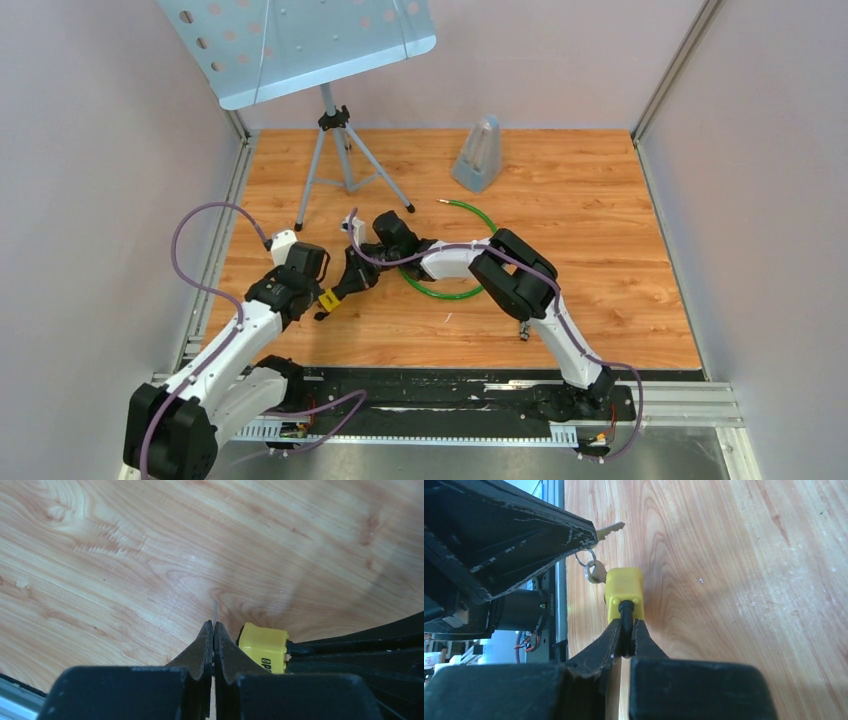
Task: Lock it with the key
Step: Place the key at the center of the board.
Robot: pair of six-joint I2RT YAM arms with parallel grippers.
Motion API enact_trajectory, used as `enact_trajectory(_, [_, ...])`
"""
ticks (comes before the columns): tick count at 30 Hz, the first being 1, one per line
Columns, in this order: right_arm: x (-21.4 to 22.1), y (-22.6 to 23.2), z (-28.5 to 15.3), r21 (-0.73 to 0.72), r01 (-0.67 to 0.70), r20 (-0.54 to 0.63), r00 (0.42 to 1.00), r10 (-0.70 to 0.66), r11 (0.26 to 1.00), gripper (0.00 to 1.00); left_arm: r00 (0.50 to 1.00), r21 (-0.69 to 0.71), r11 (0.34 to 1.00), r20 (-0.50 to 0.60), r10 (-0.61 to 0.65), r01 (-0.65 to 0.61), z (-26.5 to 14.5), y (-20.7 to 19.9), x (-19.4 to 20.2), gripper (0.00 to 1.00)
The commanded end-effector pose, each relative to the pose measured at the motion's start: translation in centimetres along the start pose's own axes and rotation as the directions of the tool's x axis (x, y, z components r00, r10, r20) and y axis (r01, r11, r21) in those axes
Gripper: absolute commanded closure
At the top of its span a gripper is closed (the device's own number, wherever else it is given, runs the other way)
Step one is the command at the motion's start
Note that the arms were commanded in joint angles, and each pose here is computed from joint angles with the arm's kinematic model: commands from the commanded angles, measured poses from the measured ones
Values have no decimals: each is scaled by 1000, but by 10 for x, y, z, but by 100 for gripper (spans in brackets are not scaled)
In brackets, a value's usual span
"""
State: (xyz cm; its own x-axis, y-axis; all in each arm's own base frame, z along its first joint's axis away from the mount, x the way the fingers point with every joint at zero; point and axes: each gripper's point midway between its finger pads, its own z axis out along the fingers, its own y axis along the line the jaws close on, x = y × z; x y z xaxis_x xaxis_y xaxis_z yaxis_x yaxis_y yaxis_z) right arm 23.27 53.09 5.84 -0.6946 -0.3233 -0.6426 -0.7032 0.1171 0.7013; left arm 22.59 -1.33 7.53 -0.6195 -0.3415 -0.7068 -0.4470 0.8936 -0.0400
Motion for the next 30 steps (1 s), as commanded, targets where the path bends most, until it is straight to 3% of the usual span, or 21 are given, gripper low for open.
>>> enact_trajectory(1, [1,-5,8,-30,18,-18,1000,-18,999,99,995,-37,995,43,-86,88,10,-4,-12,95])
enact_trajectory(9, [16,-25,17,5,-52,-69,996,52,999,88,995,-111,989,49,-92,97,26,3,-15,84])
enact_trajectory(14, [15,-27,14,32,-78,-75,994,80,996,82,995,-127,987,47,-90,96,27,5,-19,58])
enact_trajectory(17, [6,-20,3,45,-95,-57,994,98,994,68,995,-123,989,57,-81,87,21,5,-27,53])
enact_trajectory(21, [-18,-13,-16,97,-93,5,996,93,991,42,993,-83,992,77,-85,91,8,0,-41,46])
enact_trajectory(27, [-63,-14,-63,233,-186,145,977,155,955,36,995,64,997,86,-56,50,-26,-17,-64,33])
enact_trajectory(30, [-62,-29,-105,353,-307,234,944,234,884,36,993,153,988,114,-24,6,-49,-23,-77,24])
